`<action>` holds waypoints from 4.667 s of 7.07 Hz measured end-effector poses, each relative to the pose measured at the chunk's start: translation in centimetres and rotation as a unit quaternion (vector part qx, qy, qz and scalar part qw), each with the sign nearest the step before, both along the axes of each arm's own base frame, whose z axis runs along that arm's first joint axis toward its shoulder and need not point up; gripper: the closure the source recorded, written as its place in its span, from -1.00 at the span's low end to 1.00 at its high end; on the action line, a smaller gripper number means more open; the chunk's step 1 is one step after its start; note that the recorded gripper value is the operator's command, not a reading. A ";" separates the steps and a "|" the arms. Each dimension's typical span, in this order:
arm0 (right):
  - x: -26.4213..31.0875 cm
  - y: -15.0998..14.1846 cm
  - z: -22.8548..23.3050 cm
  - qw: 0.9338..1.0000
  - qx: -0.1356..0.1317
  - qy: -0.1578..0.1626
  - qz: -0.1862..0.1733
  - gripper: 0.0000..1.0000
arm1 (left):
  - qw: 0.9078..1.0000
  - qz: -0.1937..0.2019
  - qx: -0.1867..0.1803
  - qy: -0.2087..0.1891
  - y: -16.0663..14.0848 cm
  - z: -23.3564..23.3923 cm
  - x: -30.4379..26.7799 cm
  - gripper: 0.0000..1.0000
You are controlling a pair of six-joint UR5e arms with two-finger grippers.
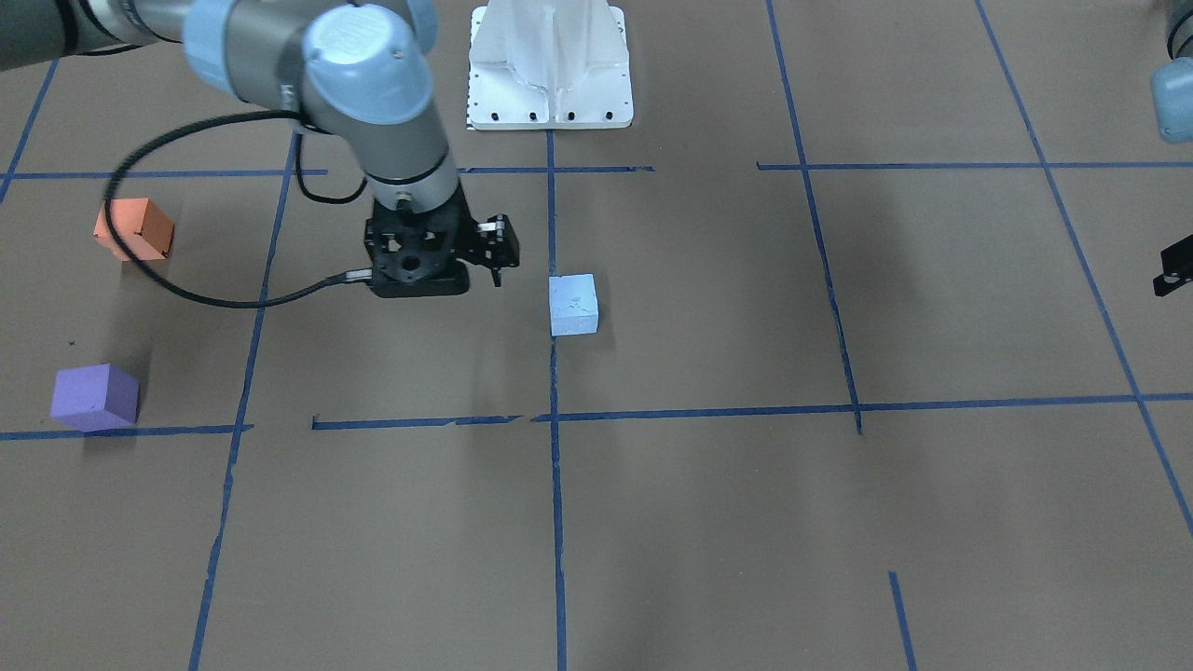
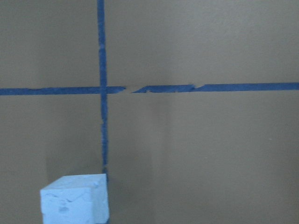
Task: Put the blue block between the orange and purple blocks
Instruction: 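Reach the right gripper to the light blue cube at center and grasp it, then lift the cube with the right gripper and carry it toward the purple cube, then lower the cube between the purple and orange cubes, release, withdraw right gripper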
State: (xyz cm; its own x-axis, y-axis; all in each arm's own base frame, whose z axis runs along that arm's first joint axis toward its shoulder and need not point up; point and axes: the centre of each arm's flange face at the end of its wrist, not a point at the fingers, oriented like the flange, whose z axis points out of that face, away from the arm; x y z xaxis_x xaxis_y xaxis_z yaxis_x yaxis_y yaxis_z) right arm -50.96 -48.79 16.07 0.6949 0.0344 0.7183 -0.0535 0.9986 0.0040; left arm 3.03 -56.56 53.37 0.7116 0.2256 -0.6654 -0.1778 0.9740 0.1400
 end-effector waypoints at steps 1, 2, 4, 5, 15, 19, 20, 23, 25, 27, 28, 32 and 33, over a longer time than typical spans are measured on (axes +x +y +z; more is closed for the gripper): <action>-4.4 0.4 -1.1 1.000 0.002 0.001 0.010 -1.00 | 1.000 0.000 -0.004 0.011 0.4 0.4 -0.1 -1.00; -7.5 0.9 -0.9 1.000 0.008 -0.002 0.017 -1.00 | 1.000 0.000 -0.005 0.016 0.6 0.6 -0.1 -1.00; -9.9 1.6 -0.5 1.000 0.013 -0.003 0.018 -1.00 | 1.000 -0.001 -0.006 0.018 0.8 0.7 -0.1 -1.00; -10.3 2.0 -0.5 1.000 0.014 -0.003 0.016 -1.00 | 1.000 -0.001 -0.005 0.018 0.8 0.6 -0.2 -1.00; -16.1 3.4 0.2 0.999 0.025 0.037 0.001 0.15 | 1.000 -0.001 -0.012 0.018 1.9 1.5 -0.4 -1.00; -10.5 0.0 0.2 1.000 0.011 0.029 0.002 0.44 | 1.000 -0.002 -0.011 0.018 1.9 1.3 -0.4 -1.00; -4.8 -1.4 2.0 1.000 0.013 0.026 -0.008 0.44 | 1.000 -0.002 -0.010 0.018 1.9 1.2 -0.4 -1.00; 15.1 -1.7 14.1 0.997 0.037 0.027 -0.055 0.44 | 1.000 -0.002 -0.010 0.018 1.9 1.2 -0.4 -1.00; 23.3 0.0 23.7 0.996 0.053 0.032 -0.061 0.44 | 1.000 -0.003 -0.010 0.018 1.9 1.1 -0.4 -1.00; 26.9 2.5 31.7 0.996 0.047 0.040 -0.058 0.44 | 1.000 -0.003 -0.010 0.018 1.9 1.1 -0.4 -1.00; 27.9 3.6 35.0 0.997 0.041 0.044 -0.058 0.41 | 1.000 -0.003 -0.010 0.018 1.9 1.1 -0.4 -1.00; 28.9 5.1 42.1 0.997 0.051 0.029 -0.049 -1.00 | 1.000 -0.004 -0.005 0.019 2.0 0.5 -0.4 -1.00; 29.0 5.1 42.1 0.997 0.053 0.028 -0.049 -1.00 | 1.000 -0.004 -0.004 0.019 2.0 0.4 -0.4 -1.00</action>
State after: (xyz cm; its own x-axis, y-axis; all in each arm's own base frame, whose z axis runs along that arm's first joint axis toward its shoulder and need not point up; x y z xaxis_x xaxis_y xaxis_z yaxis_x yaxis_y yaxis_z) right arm -21.99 -43.65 58.14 0.7299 -0.1085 0.6749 0.0467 0.9929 0.1091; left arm 2.65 -54.59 53.77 0.6873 0.2133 -0.6943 -0.1638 0.9768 0.1379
